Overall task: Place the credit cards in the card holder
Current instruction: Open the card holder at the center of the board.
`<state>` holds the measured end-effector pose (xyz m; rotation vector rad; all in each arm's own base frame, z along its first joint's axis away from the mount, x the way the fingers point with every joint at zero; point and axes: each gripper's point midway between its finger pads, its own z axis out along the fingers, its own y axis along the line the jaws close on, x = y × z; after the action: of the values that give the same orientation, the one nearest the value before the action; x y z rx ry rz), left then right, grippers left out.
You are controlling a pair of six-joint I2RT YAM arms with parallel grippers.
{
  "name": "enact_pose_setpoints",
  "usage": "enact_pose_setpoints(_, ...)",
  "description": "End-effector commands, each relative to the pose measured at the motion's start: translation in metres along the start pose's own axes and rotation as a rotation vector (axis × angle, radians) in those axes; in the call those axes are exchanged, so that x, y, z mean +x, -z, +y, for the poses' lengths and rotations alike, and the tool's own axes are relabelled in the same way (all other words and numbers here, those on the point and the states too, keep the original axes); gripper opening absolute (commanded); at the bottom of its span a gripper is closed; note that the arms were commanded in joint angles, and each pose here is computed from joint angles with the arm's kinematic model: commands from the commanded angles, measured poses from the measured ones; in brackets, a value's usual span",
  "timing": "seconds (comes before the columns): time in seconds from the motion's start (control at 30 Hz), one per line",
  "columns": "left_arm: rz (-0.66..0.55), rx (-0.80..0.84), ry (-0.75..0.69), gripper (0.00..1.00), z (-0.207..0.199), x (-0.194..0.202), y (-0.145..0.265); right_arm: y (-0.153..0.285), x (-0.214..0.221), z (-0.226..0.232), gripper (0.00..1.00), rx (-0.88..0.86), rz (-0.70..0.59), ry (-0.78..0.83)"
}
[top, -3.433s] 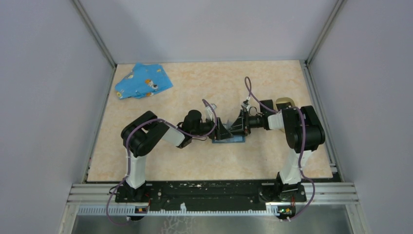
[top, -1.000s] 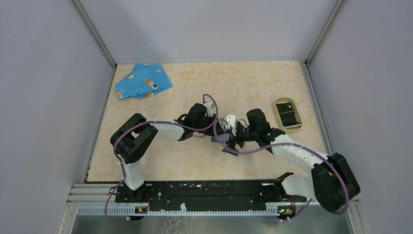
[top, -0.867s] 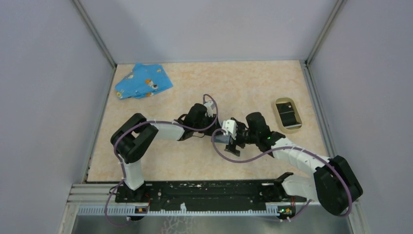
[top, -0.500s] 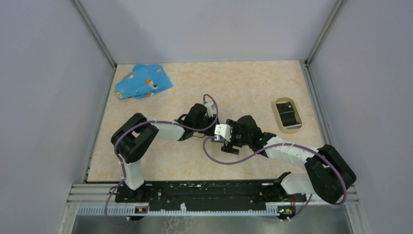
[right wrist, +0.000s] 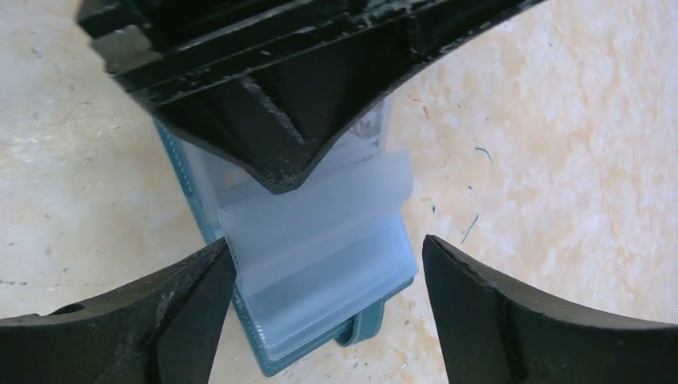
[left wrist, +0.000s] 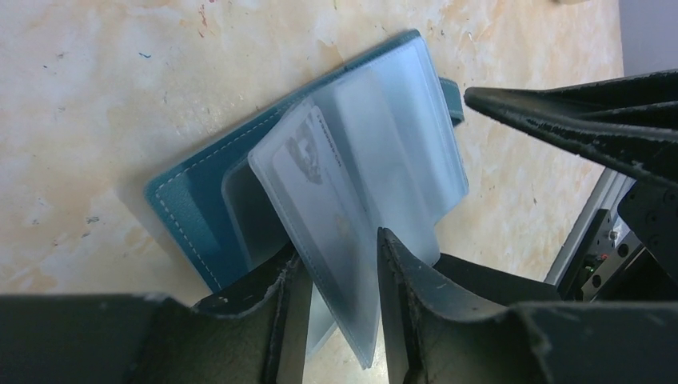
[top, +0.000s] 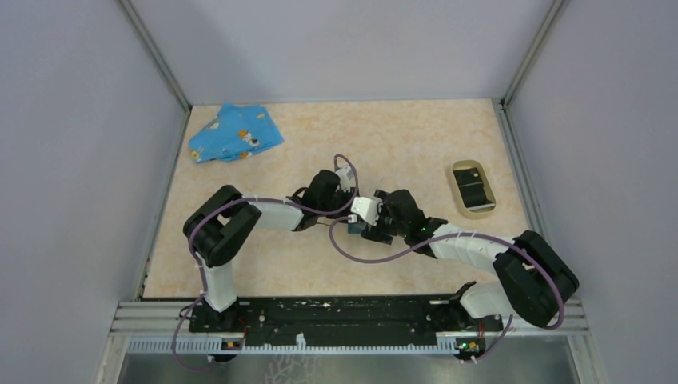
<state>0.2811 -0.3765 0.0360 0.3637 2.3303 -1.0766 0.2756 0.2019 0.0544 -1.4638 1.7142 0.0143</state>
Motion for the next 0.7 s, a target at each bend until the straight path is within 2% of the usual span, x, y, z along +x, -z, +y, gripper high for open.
enact_pose_setpoints(0.0,0.004,0.012,0.009,0.44,0.001,0.002,-0.003,0.004,-0.025,-0.034,0.82,0.141,-0.048,-0.035)
enact_pose_setpoints(0.17,-0.004,0.031,0.039,0.55,0.003,0.000,0.003,0.006,-0.024,-0.040,0.79,0.168,-0.044,-0.056)
enact_pose_setpoints(0.67,-0.019,0.011,0.061,0.50,0.014,-0.001,0.011,0.011,-0.009,-0.056,0.74,0.187,-0.004,-0.186)
